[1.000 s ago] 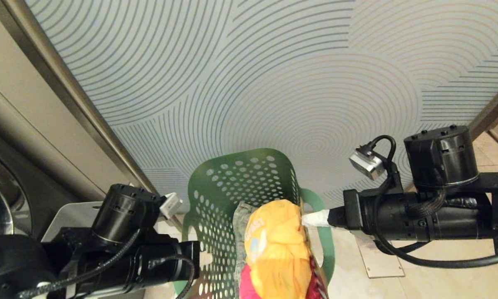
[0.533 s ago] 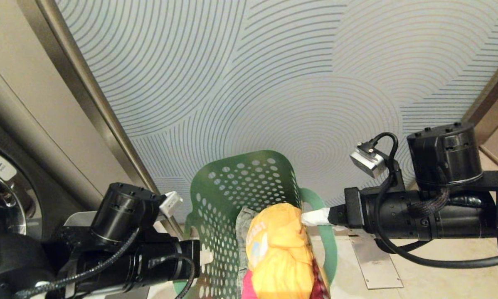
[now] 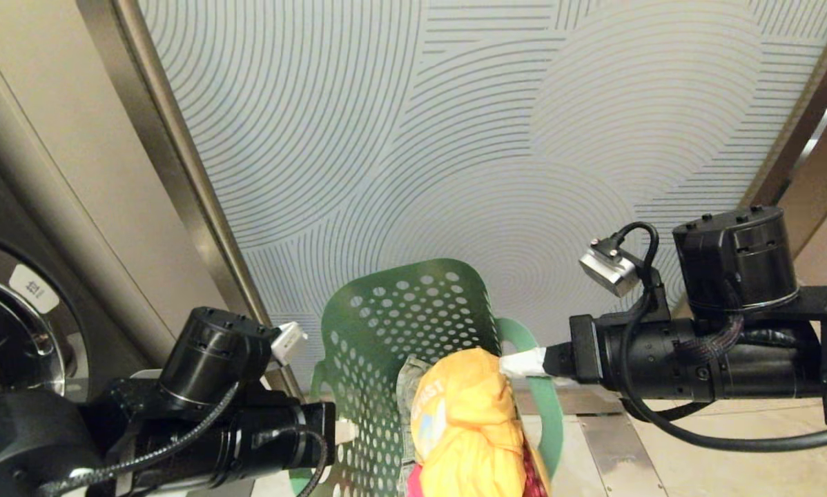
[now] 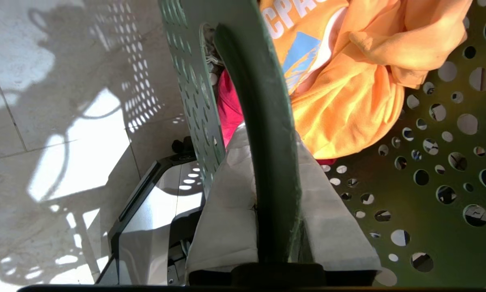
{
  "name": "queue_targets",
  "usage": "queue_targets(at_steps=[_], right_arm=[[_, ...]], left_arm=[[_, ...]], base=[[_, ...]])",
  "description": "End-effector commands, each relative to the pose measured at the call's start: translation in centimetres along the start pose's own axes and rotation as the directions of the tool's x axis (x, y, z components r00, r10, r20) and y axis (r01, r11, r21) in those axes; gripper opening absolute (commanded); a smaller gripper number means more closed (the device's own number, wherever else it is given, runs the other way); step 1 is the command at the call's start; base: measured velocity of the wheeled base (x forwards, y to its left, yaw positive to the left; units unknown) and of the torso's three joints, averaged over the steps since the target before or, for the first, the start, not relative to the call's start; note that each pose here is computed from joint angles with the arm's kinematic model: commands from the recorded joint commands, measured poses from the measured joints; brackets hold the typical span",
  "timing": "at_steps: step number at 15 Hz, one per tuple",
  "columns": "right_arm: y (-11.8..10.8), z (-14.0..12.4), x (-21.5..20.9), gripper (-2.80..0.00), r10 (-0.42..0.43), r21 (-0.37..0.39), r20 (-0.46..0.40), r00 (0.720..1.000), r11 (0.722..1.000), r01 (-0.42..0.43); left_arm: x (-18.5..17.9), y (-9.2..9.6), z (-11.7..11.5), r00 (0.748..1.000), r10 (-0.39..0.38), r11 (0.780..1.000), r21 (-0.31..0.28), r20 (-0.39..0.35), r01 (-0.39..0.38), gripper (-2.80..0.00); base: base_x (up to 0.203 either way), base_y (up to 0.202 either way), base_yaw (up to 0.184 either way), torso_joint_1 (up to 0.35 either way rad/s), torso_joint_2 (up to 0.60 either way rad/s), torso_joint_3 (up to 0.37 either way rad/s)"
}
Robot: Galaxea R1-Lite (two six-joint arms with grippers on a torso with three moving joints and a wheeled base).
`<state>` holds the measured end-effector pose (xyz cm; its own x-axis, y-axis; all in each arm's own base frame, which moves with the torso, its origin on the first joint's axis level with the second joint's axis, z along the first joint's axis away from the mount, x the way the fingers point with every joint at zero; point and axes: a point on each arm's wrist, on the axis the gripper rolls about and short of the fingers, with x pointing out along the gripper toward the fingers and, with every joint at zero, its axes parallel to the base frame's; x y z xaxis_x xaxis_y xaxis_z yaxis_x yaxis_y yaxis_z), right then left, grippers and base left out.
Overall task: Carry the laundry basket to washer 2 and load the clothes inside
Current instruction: Pick up the clothes basket and put it beside the washing machine
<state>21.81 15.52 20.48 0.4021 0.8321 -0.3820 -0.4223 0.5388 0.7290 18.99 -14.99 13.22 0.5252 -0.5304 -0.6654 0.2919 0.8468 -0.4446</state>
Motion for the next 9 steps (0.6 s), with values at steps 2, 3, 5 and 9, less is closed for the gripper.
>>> queue_targets(at_steps=[2, 3, 5, 9], right_arm=[[0.05, 0.05, 0.09, -2.80, 0.006, 0.000, 0.000, 1.000, 1.000, -0.006], [0.03, 0.03, 0.10, -2.80, 0.005, -0.007, 0.000, 1.000, 1.000, -0.005], [-0.29, -0.25, 0.16, -2.80, -0.004, -0.061, -0.010, 1.000, 0.998, 0.003], [-0.45, -0.36, 0.25, -2.80, -0.022, -0.075, -0.004, 1.000, 0.997, 0.022]], left_arm=[[0.18, 0.02, -0.07, 1.000, 0.002, 1.000, -0.002, -0.005, -0.002, -2.80], [0.15, 0.02, -0.09, 1.000, 0.001, 1.000, -0.002, -0.004, -0.001, -2.80], [0.19, 0.00, -0.06, 1.000, -0.001, 1.000, -0.002, -0.002, 0.001, -2.80], [0.17, 0.00, -0.05, 1.000, -0.001, 1.000, -0.002, -0.001, 0.001, -2.80]], base=[[0.000, 0.000, 0.000, 0.007, 0.00, 0.203], [0.000, 0.000, 0.000, 0.007, 0.00, 0.204], [0.000, 0.000, 0.000, -0.003, 0.00, 0.186], [0.000, 0.000, 0.000, 0.004, 0.00, 0.044]])
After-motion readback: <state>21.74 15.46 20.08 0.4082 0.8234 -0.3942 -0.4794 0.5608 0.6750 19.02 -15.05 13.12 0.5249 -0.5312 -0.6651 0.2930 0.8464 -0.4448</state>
